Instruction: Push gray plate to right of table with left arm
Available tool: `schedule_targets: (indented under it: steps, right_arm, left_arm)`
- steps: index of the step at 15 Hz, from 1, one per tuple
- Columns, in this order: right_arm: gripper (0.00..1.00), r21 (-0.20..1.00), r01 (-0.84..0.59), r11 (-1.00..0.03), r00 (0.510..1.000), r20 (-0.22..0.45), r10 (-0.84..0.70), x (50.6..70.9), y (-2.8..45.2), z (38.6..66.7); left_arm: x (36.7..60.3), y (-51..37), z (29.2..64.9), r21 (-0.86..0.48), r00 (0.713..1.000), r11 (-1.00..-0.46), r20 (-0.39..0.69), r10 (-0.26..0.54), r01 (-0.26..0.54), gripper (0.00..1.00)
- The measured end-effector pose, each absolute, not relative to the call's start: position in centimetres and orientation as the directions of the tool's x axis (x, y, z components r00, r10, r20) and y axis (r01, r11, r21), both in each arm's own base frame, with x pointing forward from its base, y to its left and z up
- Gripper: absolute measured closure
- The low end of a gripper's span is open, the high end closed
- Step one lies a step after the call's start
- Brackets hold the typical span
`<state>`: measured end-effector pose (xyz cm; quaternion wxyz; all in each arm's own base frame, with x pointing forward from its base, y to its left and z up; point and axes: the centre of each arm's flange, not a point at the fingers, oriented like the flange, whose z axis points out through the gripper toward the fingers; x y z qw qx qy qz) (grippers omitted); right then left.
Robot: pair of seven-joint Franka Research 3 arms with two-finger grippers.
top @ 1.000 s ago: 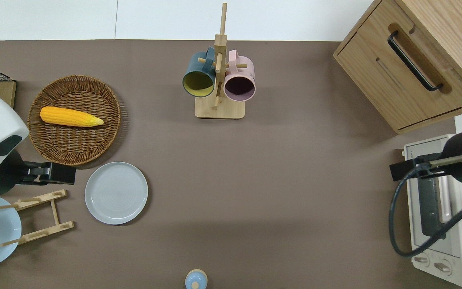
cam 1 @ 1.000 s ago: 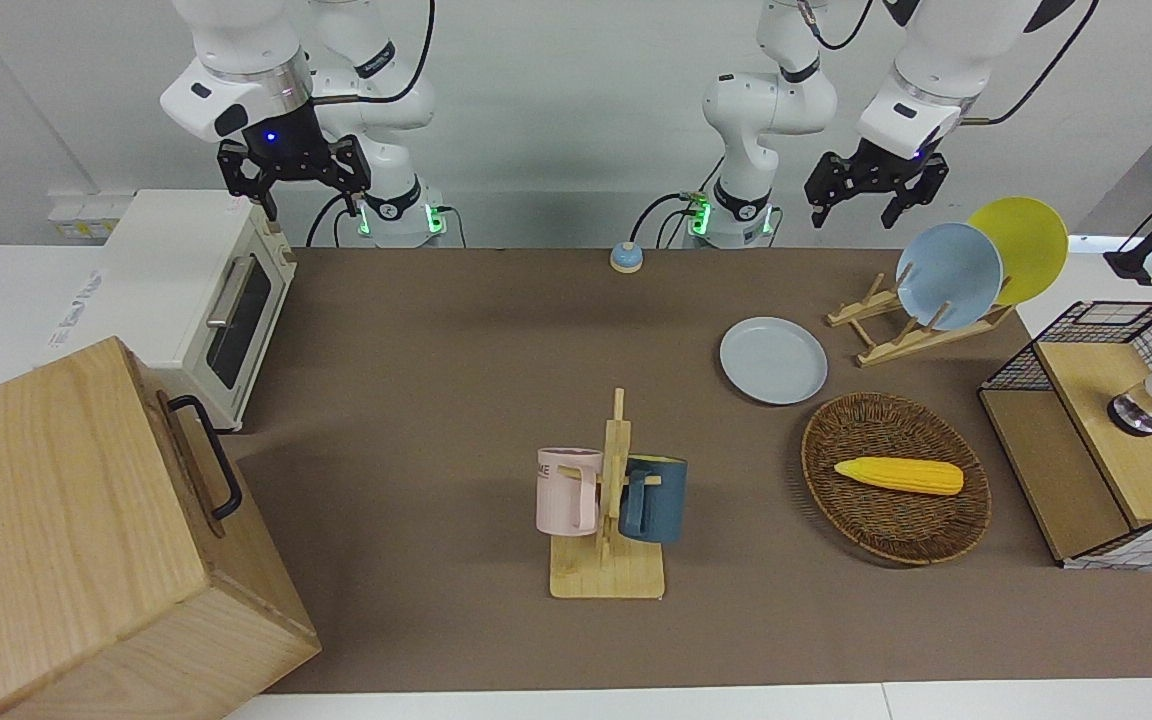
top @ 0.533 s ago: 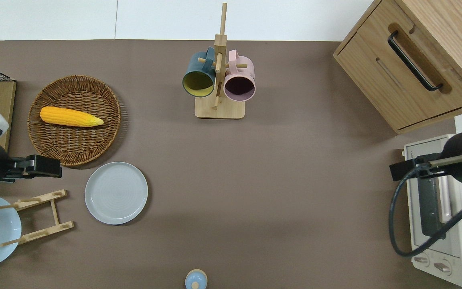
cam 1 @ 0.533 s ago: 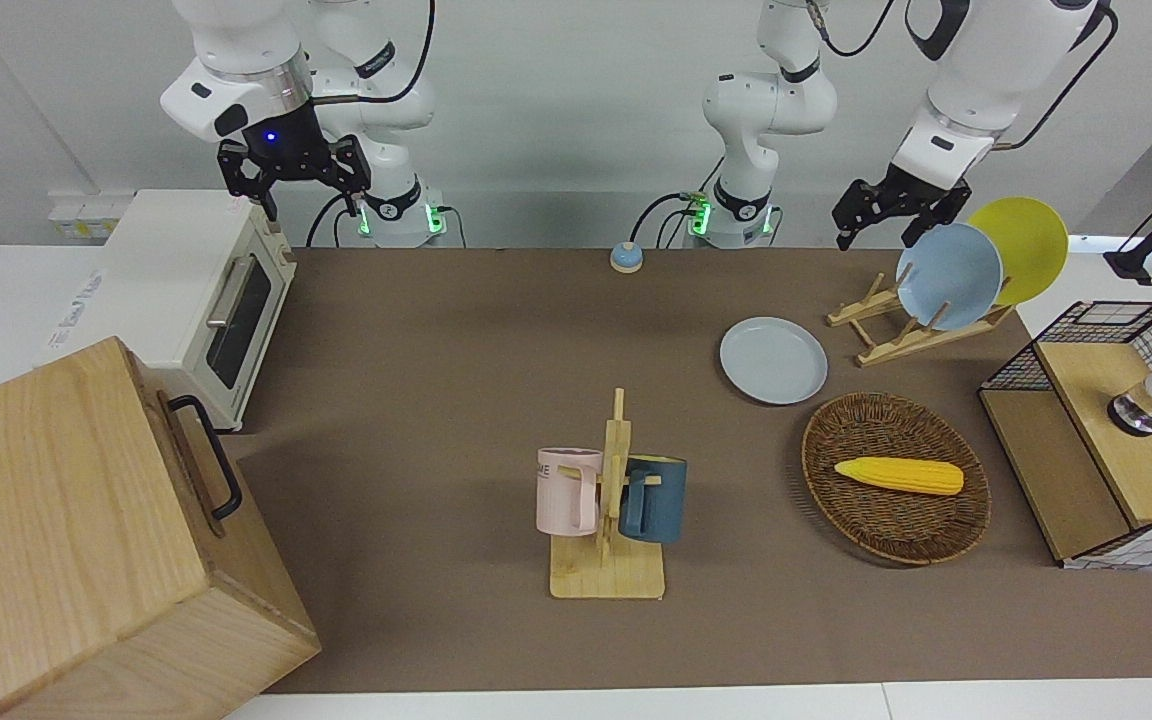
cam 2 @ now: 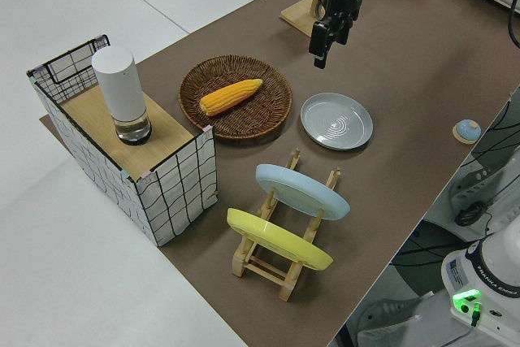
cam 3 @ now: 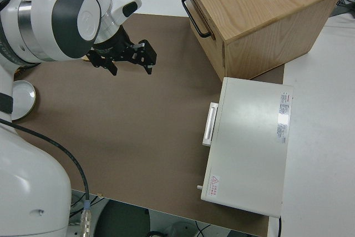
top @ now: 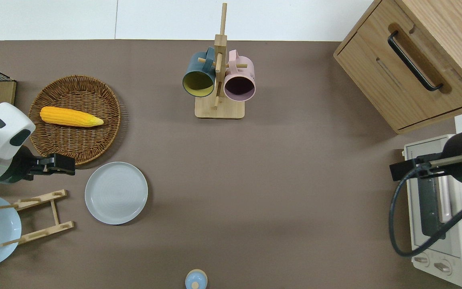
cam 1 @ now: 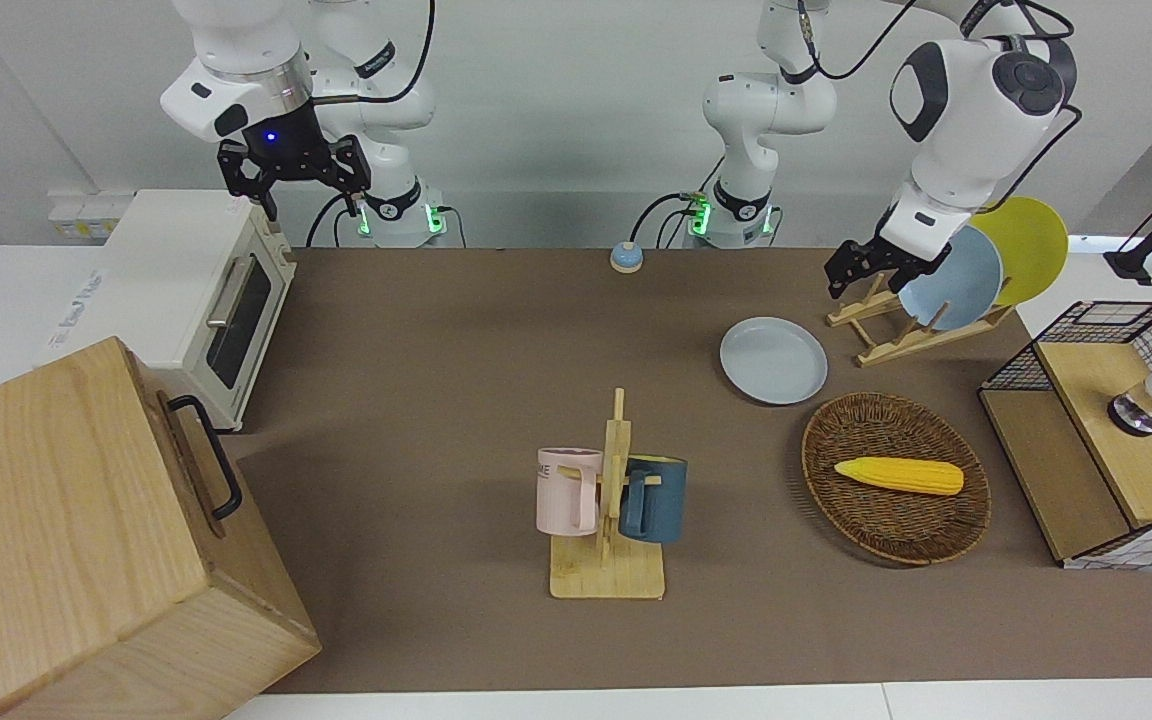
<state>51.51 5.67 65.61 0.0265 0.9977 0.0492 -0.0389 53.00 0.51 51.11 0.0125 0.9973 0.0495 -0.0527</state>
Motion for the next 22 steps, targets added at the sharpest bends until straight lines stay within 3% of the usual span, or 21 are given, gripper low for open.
schedule_targets:
  steps: [14,22]
  right_arm:
    - [0.00,0.049,0.100,-0.994,0.992,-0.080,0.096,51.5,5.7,65.6]
    - [0.00,0.049,0.100,-0.994,0.992,-0.080,0.096,51.5,5.7,65.6]
  left_arm:
    - [49.9,3.5,35.5,0.045,0.976,-0.985,-0.150,0.161,0.169,0.04]
    - [49.2,5.3,31.2,0.062,0.974,-0.985,-0.171,0.148,0.160,0.07]
